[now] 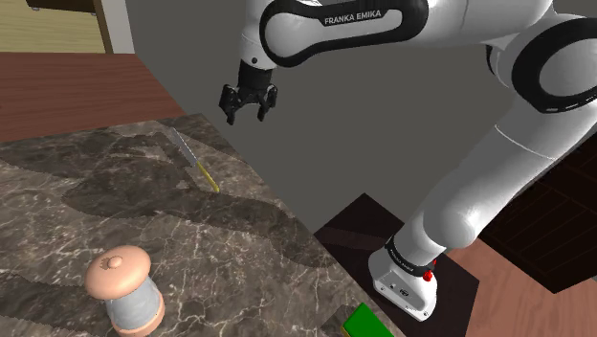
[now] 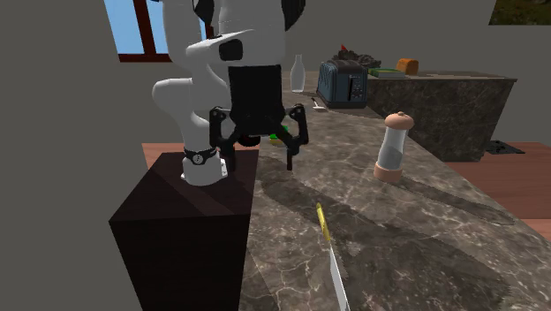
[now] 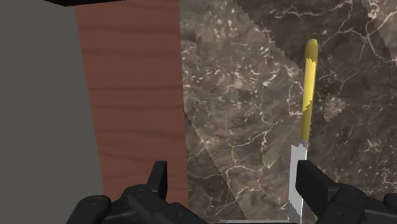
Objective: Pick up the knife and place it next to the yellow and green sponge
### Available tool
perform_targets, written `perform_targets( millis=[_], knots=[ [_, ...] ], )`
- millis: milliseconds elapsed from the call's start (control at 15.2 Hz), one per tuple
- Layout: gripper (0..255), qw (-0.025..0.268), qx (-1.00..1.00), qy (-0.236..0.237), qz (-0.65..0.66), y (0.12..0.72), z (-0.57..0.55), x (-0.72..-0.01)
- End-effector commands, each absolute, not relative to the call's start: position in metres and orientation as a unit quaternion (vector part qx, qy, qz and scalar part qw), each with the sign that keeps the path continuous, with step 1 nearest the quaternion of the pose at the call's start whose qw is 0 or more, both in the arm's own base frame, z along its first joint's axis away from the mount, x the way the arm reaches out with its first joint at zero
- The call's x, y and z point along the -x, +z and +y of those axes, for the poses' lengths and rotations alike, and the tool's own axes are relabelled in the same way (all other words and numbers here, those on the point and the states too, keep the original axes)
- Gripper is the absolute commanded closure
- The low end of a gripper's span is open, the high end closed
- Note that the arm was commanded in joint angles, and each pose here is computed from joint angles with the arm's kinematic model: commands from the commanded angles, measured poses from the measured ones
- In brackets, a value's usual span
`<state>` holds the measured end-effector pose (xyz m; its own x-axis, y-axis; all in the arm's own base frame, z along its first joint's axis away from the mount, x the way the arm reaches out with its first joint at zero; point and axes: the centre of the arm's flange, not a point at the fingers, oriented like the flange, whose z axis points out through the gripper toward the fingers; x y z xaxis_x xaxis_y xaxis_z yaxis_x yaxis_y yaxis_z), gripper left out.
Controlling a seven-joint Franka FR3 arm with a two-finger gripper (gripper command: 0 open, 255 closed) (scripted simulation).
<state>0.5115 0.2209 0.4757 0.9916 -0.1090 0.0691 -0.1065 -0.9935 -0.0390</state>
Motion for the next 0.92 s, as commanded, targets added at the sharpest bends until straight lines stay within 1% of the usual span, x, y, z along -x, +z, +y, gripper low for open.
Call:
perform_targets(
  millis=[0,726,858],
  knots=[
    [0,0.015,0.998,-0.032,0.052,0.458,0.239,-0.526],
    [0,0.001,0.999,-0.012,0.038,0.372,0.337,-0.603],
    [0,0.001,0.999,-0.011,0.038,0.364,0.339,-0.605]
  ],
)
